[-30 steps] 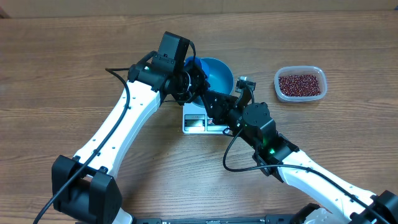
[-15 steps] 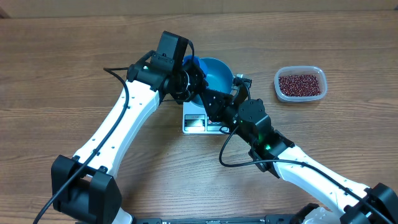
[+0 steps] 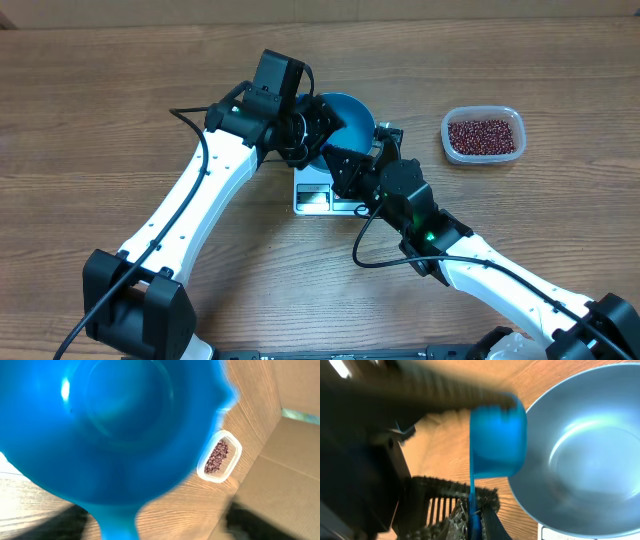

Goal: Scoop item into bowl and weigh 150g on scale
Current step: 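Release the scoop with the left gripper and move scoop right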

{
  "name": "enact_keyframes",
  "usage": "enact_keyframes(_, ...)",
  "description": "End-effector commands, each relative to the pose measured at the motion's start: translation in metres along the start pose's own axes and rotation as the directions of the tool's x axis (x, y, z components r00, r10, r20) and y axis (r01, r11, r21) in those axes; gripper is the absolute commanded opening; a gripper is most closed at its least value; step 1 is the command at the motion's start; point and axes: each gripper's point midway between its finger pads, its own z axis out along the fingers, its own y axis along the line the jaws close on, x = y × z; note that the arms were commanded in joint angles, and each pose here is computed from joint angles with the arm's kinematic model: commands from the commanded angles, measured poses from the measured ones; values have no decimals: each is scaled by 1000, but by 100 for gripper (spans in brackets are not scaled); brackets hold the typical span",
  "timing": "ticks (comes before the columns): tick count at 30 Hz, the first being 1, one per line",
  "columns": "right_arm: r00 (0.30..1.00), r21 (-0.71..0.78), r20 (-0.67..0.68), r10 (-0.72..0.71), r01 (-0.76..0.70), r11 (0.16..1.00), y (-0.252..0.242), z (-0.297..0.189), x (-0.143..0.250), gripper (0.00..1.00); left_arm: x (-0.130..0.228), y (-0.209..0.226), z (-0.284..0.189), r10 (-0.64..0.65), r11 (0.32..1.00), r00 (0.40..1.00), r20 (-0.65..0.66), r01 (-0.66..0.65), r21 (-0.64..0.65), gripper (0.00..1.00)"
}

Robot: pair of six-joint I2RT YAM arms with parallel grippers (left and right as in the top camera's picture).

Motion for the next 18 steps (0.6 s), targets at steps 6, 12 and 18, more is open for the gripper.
enact_keyframes(6,987,52,144,-66,59,997,0,-49,-69,4,-8,-73,-78,354,904,916,187,-386,182,100)
enact_keyframes(12,961,135,230,-152,124,983,2,-109,-111,4,-3,-82,-117,575,769,750,327,-632,95,100)
enact_keyframes(18,934,265,228,-276,213,940,8,-170,-134,4,-7,-55,-113,686,713,661,304,-694,-98,100)
